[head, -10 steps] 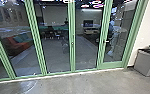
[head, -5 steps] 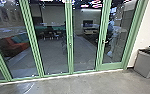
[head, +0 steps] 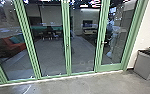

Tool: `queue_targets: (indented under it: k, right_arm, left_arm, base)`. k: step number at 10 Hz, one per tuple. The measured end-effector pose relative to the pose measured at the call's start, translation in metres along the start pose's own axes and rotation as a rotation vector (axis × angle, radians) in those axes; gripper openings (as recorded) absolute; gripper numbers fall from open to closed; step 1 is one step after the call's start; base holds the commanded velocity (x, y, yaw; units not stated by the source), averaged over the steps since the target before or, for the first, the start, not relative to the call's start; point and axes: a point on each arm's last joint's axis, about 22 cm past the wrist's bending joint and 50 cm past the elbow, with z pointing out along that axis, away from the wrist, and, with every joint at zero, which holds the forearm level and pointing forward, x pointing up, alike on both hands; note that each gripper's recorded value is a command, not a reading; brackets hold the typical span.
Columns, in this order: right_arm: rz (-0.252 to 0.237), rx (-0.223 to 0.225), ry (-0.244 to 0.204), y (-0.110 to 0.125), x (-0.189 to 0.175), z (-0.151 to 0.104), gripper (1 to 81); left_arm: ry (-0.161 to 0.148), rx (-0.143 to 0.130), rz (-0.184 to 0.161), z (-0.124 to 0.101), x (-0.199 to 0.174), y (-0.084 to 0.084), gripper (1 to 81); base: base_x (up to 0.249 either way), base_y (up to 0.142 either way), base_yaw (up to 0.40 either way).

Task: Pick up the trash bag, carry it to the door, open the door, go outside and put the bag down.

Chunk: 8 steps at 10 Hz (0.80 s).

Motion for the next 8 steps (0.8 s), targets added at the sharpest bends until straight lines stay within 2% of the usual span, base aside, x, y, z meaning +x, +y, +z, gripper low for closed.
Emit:
queue_targets:
  k: [8]
  right_arm:
    - [0.000,0.000,0.000,0.0000,0.0000,0.0000,81.1]
  left_arm:
    - [0.000,0.000,0.001,0.0000,0.0001,0.0000,1.0]
  base:
    - [0.147,-0.131,0.000]
